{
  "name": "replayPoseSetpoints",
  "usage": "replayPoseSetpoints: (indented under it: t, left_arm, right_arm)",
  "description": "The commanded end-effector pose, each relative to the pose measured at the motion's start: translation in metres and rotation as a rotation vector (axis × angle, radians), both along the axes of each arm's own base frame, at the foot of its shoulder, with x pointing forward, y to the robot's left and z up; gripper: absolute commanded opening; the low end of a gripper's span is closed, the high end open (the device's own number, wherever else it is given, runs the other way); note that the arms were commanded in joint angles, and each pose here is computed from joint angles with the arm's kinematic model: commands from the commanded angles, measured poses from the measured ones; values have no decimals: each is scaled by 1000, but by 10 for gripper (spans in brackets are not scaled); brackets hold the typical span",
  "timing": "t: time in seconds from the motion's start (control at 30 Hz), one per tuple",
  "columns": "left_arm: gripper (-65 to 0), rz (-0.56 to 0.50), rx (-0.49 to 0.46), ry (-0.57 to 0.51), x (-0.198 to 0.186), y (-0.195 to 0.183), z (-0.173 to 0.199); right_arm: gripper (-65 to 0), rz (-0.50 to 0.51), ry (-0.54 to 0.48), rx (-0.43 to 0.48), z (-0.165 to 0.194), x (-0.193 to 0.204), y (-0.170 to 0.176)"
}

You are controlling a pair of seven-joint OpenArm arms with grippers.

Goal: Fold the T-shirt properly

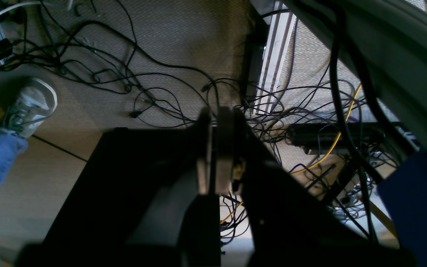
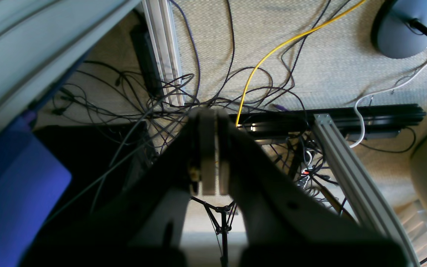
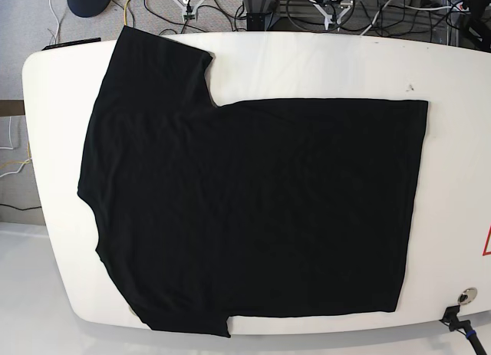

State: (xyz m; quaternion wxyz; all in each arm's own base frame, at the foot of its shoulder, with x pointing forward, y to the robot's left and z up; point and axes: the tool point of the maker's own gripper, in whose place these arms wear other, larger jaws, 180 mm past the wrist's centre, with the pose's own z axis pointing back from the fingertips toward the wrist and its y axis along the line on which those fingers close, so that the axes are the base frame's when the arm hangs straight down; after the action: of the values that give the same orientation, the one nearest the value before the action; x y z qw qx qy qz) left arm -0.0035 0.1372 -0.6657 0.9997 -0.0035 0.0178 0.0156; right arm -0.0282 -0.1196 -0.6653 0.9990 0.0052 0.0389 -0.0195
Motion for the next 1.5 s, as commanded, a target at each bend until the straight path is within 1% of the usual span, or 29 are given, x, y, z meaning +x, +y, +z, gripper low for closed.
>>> replayPoseSetpoints:
  t: [0.0, 0.57, 0.97, 1.03, 1.47]
  left_arm:
    - [-638, 5, -9, -2, 0, -5, 0]
    - [-650, -8, -3, 11, -5, -3, 0]
    - [-648, -15, 5, 27, -16, 3, 0]
    - [-649, -21, 7, 18, -12, 1, 0]
    - [-644, -20, 11, 22, -14, 2, 0]
  right_arm:
    - [-646, -8, -20, 8, 0, 4, 1]
    - [-649, -5, -14, 4, 0, 0, -1]
    - [-648, 0, 36, 0, 1, -24, -4]
    - [-650, -6, 4, 7, 1, -13, -1]
    - [-650, -1, 21, 8, 1, -19, 0]
